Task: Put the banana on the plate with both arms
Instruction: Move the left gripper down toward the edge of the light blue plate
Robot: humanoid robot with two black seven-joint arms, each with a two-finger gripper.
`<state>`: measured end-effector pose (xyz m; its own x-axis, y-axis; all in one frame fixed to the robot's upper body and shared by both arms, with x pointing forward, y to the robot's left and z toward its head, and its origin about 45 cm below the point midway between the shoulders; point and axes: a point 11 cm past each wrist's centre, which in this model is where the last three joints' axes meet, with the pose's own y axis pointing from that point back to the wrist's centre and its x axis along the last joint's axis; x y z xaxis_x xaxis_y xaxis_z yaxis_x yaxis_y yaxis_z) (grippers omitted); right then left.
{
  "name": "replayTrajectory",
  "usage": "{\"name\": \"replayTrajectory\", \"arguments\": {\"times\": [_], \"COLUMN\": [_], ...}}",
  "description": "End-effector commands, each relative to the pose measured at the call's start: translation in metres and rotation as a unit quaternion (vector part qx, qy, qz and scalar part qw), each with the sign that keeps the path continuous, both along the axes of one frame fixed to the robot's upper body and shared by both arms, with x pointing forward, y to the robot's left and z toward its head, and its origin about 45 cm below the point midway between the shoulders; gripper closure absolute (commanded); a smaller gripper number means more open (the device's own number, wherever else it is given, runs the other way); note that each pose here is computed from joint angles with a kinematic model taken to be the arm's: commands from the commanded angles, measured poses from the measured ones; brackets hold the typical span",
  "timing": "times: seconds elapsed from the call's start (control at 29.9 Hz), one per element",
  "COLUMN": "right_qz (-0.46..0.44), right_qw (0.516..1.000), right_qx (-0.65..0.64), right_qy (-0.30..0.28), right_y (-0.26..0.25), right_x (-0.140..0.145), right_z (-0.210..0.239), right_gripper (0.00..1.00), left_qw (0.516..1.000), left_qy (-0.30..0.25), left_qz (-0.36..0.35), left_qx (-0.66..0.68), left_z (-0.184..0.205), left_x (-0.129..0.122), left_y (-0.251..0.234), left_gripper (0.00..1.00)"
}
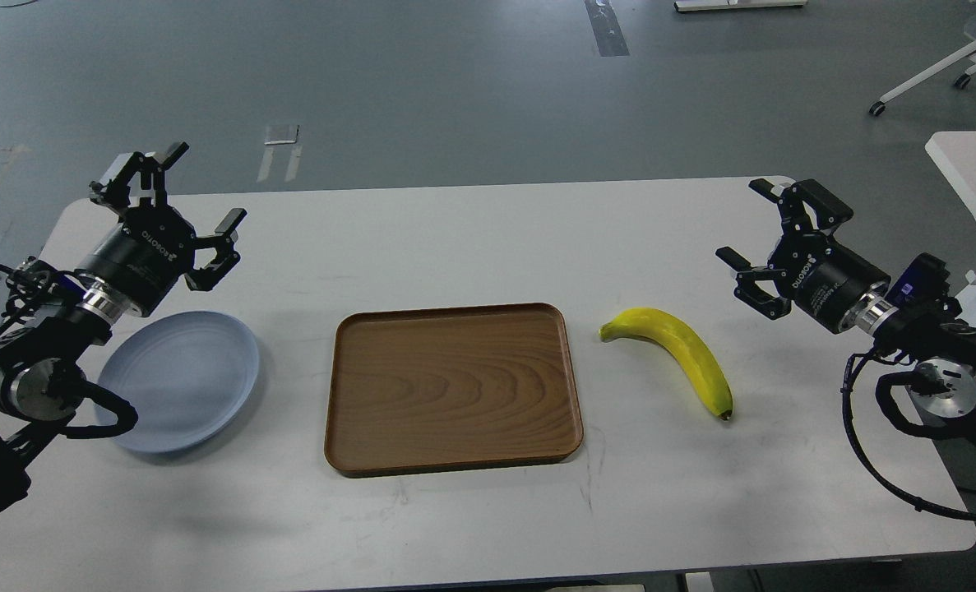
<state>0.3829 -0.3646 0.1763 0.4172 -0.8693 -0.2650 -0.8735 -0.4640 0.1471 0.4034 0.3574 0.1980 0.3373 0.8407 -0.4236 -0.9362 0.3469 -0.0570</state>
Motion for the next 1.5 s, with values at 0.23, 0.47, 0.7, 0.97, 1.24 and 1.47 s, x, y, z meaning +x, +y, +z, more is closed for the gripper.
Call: {"name": "replayTrajectory", "arguments": {"times": [0.23,0.47,0.7,0.97,1.24,1.47], "right_qz": [0.004,0.002,0.003,0.003,0.006,0.007], "right_qw": [1.0,1.0,1.0,1.0,1.0,1.0], "right_qx": [0.005,0.007,0.008,0.006,0.01,0.008], "right_qy": [-0.002,-0.007,-0.009,-0.01,-0.01,-0.008], "right_y": [0.006,0.006,0.007,0.007,0.012,0.011], "right_x": [0.002,0.005,0.006,0.007,0.008,0.007], "right_z": [0.001,0.004,0.005,0.006,0.005,0.004], "right_gripper": [0.0,0.0,0.0,0.0,0.0,0.0], "left_qw": [1.0,0.997,0.993,0.986,0.862,0.663], "left_qy": [0.011,-0.002,-0.008,-0.041,-0.122,-0.139], "left_qz": [0.004,0.069,0.112,0.001,-0.201,-0.243], "left_qx": [-0.002,0.014,0.048,0.162,0.449,0.694], "left_z": [-0.009,0.003,0.017,0.055,0.09,0.063], "left_x": [-0.006,0.0,-0.001,-0.01,-0.024,-0.038], "left_y": [0.002,0.051,0.093,0.072,0.021,0.049], "left_gripper": [0.0,0.0,0.0,0.0,0.0,0.0]}}
